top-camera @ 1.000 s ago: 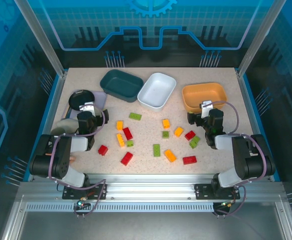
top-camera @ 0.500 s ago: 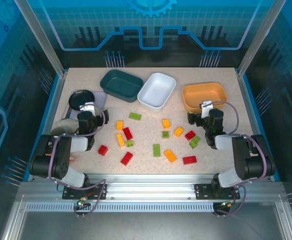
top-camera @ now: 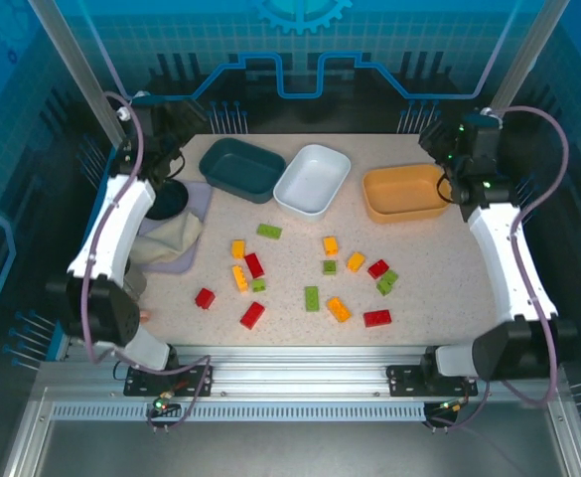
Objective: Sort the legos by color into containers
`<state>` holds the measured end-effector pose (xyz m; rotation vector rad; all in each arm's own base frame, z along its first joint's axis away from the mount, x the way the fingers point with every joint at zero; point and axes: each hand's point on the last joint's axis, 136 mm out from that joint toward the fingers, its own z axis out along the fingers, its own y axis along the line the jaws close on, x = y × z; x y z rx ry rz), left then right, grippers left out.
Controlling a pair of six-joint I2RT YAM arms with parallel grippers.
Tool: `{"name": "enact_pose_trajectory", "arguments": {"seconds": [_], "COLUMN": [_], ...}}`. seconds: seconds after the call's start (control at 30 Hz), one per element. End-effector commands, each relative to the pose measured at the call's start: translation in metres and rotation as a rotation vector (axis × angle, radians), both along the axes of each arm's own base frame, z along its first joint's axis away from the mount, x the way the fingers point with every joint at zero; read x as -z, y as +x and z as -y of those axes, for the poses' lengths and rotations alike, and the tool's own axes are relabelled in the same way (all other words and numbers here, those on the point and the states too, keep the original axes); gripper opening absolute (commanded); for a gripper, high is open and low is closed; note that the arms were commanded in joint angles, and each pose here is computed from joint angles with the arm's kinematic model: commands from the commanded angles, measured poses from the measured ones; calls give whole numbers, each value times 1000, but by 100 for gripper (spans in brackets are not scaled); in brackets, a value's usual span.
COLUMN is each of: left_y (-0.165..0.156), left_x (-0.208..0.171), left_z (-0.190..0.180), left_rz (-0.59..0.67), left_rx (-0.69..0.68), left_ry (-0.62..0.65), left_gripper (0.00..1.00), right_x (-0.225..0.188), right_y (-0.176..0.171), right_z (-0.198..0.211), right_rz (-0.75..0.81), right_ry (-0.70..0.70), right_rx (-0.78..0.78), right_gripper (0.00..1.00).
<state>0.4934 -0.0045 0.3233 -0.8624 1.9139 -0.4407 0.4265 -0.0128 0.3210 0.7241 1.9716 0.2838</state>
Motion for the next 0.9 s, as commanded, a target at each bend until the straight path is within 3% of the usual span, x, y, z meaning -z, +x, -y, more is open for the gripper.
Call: {"name": "enact_pose_trajectory", "arguments": {"seconds": [0.0, 0.13, 0.37, 0.7, 0.87], "left_y": [-28, -19, -10, 32, 42], "left_x": [112, 143, 197, 237, 246], "left_z": [42, 53, 65, 77, 90], "left_rz": [-503, -629, -733, -748, -753], "left_rx": [104, 131, 123, 146, 191], "left_ry": [-192, -207, -265, -284, -275], "left_gripper": [86, 75, 75, 74, 63], "right_x": [121, 149, 181, 223, 236], "right_y": [-58, -69, -62, -29, -13], "right_z": [-32, -46, -37, -30, -23], "right_rz": [-500, -524, -593, -646, -658], "right_ry": [226, 341, 424, 507, 521], "right_rx": [-13, -11, 5, 37, 65], "right_gripper": [65, 63, 69, 65, 62]}}
